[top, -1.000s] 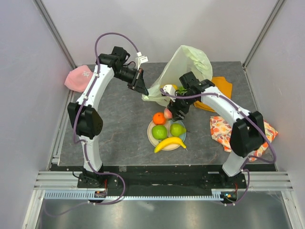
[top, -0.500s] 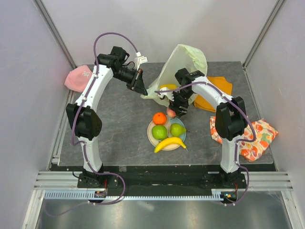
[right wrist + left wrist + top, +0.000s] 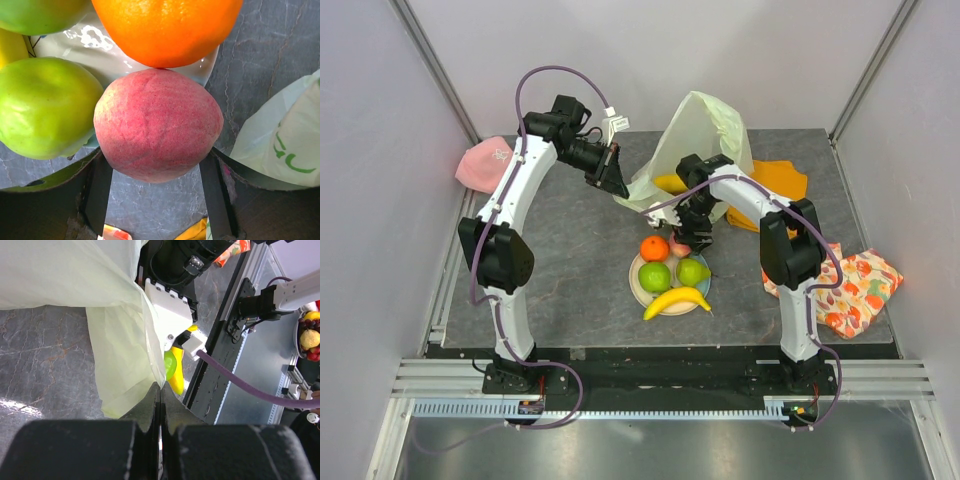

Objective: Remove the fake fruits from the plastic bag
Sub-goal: Place the fake fruit on the plate.

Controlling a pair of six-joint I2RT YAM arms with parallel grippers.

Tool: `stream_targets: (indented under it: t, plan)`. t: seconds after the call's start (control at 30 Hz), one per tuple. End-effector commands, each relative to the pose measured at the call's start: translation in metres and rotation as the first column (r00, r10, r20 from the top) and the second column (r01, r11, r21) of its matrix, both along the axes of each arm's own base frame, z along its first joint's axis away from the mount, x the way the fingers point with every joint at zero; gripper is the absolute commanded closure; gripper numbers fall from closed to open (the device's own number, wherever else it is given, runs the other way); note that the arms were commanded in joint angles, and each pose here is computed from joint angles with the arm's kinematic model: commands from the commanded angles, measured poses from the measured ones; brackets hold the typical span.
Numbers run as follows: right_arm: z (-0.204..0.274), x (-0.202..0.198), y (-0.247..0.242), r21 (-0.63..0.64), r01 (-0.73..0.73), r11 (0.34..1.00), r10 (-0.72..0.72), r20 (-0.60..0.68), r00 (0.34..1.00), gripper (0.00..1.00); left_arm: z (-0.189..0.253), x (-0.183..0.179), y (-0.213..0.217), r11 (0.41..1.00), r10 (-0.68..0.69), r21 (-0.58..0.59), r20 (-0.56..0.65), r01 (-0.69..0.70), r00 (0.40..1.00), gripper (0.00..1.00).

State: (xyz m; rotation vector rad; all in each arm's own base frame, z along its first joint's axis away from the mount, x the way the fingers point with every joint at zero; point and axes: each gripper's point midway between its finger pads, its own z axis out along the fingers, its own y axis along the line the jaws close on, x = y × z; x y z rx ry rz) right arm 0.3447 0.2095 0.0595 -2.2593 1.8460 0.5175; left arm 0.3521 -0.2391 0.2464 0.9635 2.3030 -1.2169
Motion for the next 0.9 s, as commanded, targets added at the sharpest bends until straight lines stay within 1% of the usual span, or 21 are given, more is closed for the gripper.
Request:
stream_targets:
  t: [0.0, 0.23, 0.43, 0.47, 0.7, 0.87]
  plan:
    - [0.002, -0.006, 0.008, 0.033, -0.077, 0.996, 0.078, -0.012, 0.997, 0.39, 0.002, 0.005, 0.001, 1.000, 0.019, 0.005, 0.011, -0.019, 1.000, 0.98]
    - [-0.004, -0.011, 0.015, 0.038, -0.100, 0.994, 0.101, -0.030, 0.994, 0.34, -0.002, 0.004, 0.002, 1.000, 0.019, 0.013, 0.001, -0.019, 1.000, 0.98]
    - [-0.006, -0.013, 0.016, 0.034, -0.103, 0.994, 0.105, -0.035, 0.994, 0.23, -0.004, 0.004, 0.001, 1.000, 0.019, 0.013, -0.002, -0.019, 1.000, 0.98]
    - [-0.008, -0.013, 0.015, 0.030, -0.101, 0.994, 0.102, -0.037, 0.994, 0.02, -0.004, 0.004, 0.001, 1.000, 0.019, 0.013, -0.002, -0.019, 1.000, 0.98]
    - [-0.005, -0.007, 0.012, 0.014, -0.090, 0.996, 0.090, -0.005, 0.996, 0.02, -0.004, 0.007, -0.001, 1.000, 0.011, 0.001, -0.003, -0.011, 1.000, 0.98]
    - [0.008, 0.009, 0.007, 0.017, -0.062, 0.998, 0.061, 0.052, 0.997, 0.02, -0.004, 0.009, -0.003, 1.000, 0.009, -0.006, -0.005, -0.009, 1.000, 0.99]
